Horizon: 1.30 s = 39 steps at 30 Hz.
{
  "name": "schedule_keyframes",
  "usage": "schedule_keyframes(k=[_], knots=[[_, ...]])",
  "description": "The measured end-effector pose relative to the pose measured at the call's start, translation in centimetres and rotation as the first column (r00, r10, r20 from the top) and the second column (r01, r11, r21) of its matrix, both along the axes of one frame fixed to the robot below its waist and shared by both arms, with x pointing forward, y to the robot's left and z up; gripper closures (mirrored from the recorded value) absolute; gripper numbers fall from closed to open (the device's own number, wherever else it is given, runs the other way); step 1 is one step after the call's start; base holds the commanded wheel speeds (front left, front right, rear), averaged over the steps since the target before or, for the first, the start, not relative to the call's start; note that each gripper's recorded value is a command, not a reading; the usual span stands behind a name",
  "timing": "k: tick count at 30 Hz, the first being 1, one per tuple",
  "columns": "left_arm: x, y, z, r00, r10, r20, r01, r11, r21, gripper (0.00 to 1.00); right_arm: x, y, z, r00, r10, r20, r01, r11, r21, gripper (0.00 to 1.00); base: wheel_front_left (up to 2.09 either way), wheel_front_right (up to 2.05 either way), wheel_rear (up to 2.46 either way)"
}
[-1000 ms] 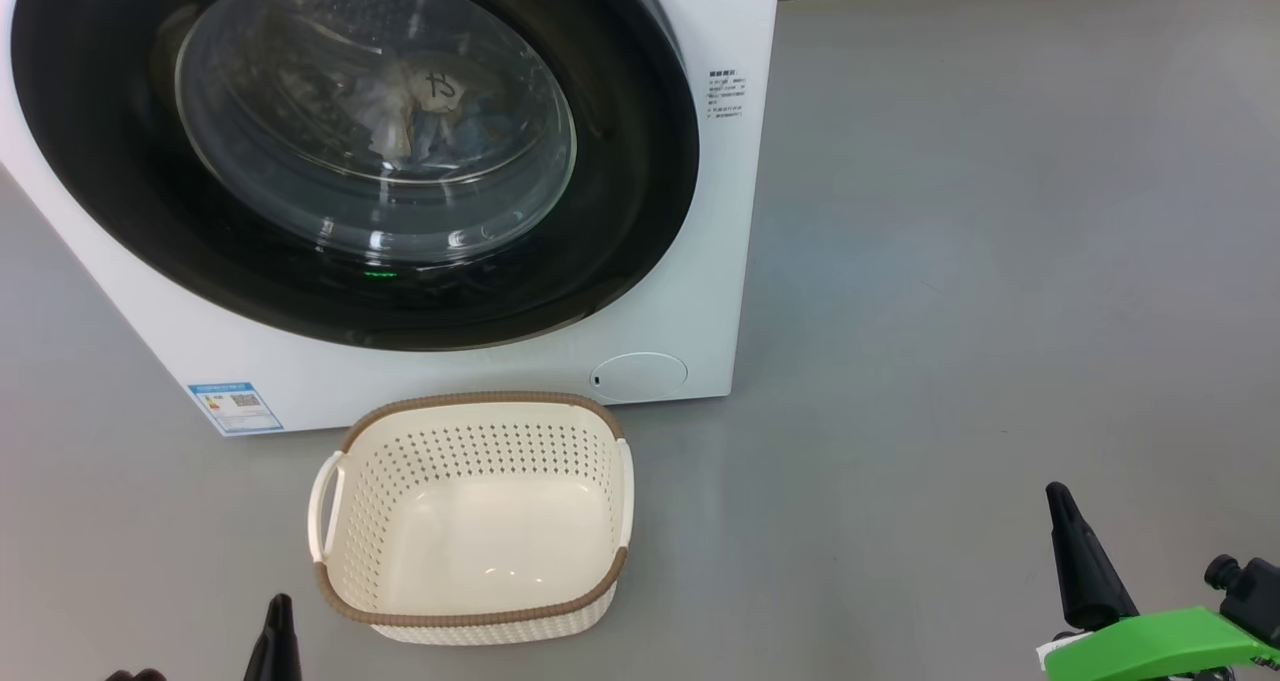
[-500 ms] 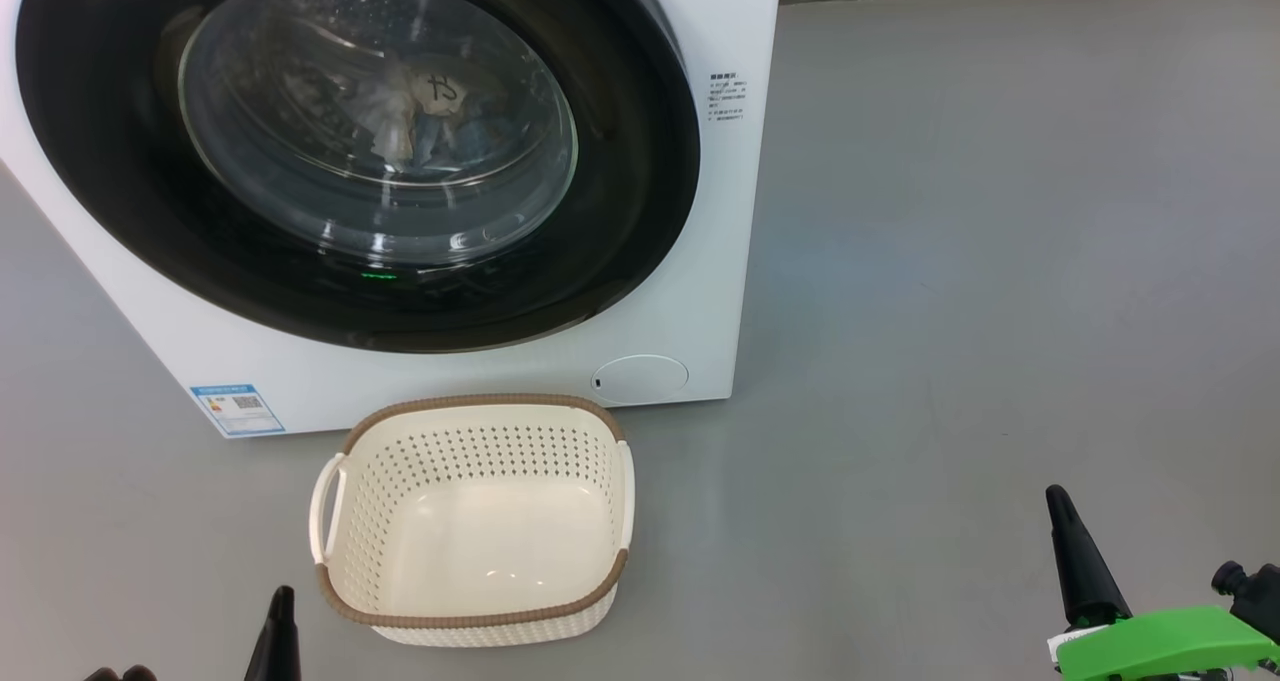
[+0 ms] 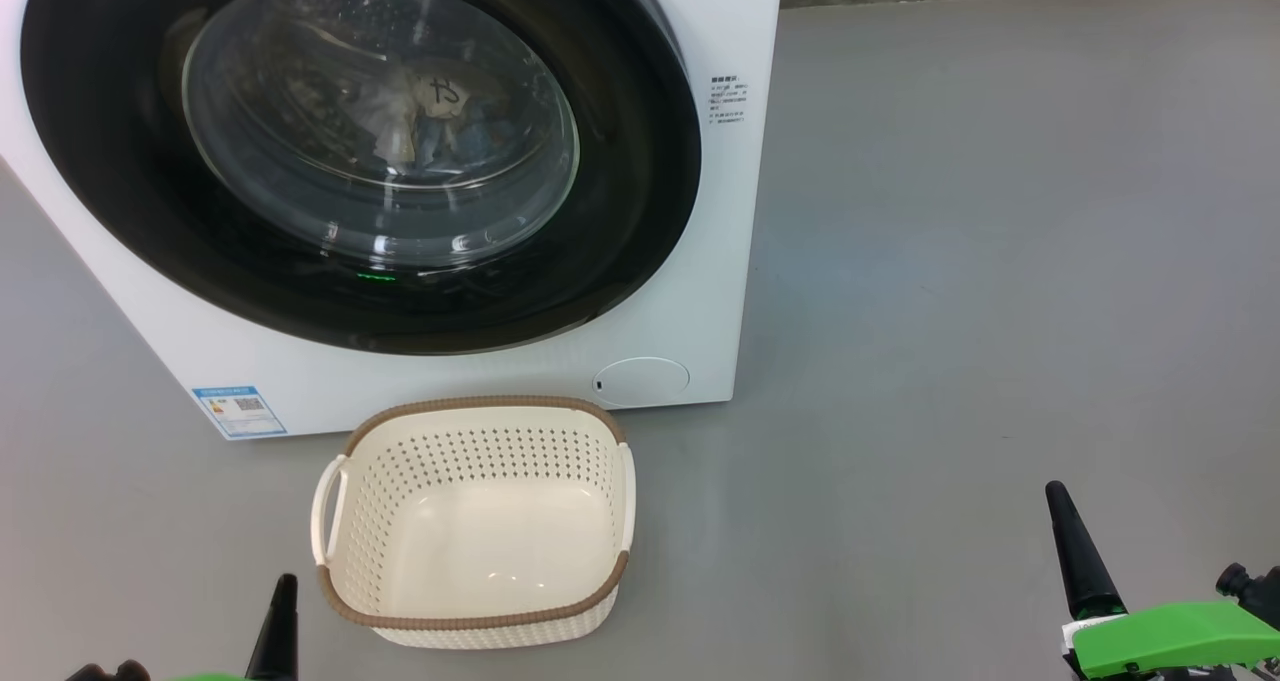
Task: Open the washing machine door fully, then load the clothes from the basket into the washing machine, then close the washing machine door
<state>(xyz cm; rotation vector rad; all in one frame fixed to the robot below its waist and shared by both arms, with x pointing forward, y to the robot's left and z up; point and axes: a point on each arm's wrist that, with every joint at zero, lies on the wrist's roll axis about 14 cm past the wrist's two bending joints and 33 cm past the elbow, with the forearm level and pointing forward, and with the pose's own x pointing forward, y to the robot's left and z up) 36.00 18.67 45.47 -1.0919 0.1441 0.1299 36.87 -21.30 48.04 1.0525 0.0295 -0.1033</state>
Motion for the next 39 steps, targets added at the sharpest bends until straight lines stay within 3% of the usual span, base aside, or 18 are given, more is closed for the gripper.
schedule_keyframes(k=[21, 39], knots=[[0.9, -0.1, 1.2, 0.999, 0.012, 0.042, -0.003, 0.976, -0.219, 1.00, 0.4, 0.1, 0.1, 1.000, -0.004, 0.005, 0.003, 0.974, 0.225, 1.00, 0.00, 0.00, 0.00], [1.4, -0.3, 2.2, 0.997, 0.021, 0.080, 0.013, 0.914, -0.406, 1.00, 0.4, 0.4, -0.1, 1.000, -0.004, 0.012, -0.001, 0.907, 0.420, 1.00, 0.00, 0.00, 0.00]])
